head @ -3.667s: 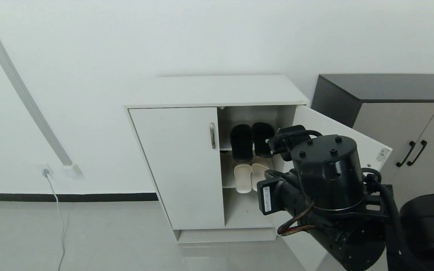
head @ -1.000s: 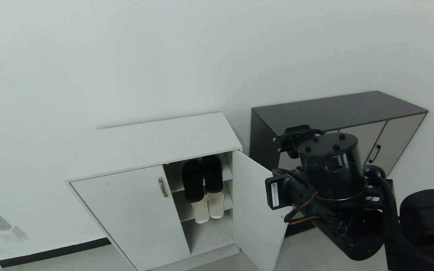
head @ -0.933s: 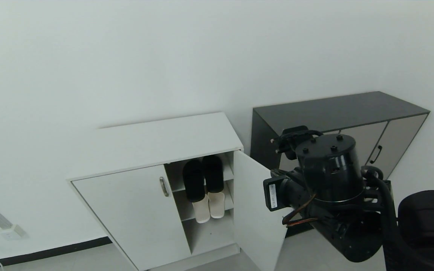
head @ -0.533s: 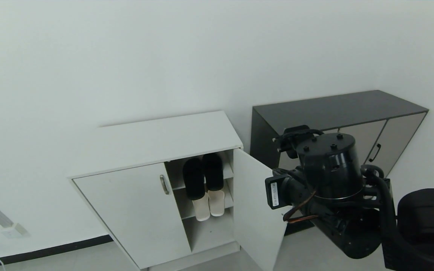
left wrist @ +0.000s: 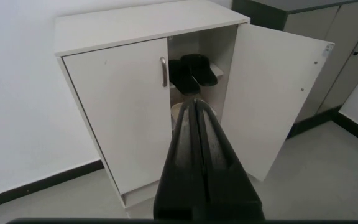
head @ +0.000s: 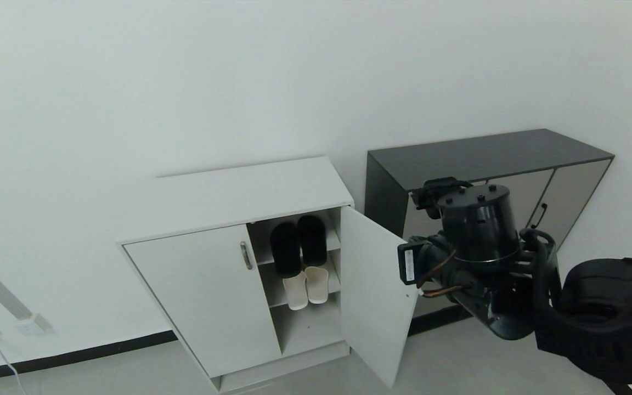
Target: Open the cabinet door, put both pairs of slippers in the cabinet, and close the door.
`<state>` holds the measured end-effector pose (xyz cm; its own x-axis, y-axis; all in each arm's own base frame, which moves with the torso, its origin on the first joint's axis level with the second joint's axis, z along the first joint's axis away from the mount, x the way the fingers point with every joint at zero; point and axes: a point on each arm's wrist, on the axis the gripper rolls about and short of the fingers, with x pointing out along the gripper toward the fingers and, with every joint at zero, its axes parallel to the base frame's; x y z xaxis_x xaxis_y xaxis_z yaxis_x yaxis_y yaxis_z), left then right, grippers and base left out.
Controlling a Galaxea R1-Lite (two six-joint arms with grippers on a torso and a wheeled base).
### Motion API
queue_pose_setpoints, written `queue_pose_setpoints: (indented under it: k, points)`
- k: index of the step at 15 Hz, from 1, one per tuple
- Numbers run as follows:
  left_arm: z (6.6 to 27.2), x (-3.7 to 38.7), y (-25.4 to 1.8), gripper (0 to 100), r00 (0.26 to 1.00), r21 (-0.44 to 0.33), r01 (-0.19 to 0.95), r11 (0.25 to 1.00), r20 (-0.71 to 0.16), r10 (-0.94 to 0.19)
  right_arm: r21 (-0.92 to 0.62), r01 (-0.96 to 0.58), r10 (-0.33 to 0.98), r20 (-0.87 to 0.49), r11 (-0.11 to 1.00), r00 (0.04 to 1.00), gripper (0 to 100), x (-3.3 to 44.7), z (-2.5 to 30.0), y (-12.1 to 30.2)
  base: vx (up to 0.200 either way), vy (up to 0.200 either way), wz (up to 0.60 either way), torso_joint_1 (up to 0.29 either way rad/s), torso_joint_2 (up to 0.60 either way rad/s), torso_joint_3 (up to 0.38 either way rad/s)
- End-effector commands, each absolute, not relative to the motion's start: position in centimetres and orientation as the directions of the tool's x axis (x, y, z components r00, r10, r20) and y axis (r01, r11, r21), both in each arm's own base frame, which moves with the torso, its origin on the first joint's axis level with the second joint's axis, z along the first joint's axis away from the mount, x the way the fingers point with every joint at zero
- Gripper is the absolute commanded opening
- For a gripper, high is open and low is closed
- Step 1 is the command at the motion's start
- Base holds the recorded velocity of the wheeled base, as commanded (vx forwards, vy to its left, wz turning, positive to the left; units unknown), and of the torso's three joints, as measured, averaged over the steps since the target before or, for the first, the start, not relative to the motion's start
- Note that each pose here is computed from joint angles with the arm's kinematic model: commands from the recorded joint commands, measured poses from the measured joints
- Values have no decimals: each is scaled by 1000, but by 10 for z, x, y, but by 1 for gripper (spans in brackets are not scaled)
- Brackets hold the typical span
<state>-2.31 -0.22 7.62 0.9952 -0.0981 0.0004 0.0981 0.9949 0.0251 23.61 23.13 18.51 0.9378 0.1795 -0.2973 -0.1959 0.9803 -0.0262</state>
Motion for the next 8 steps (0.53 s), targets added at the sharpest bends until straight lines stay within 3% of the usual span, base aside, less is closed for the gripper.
queue_pose_setpoints:
  k: [1,5,8]
  points:
    - [76,-23,-2,0,995,25,98,995,0,-98,-20,-156,143,-291,988,946,0,280,177,219,0,0,0,0,0,0]
    - [76,-23,-2,0,995,25,98,995,0,-98,13,-91,91,-286,996,954,0,352,180,204,0,0,0,0,0,0]
    - [76,-23,-2,0,995,25,98,995,0,-98,37,-90,96,-300,995,949,0,397,163,198,0,0,0,0,0,0]
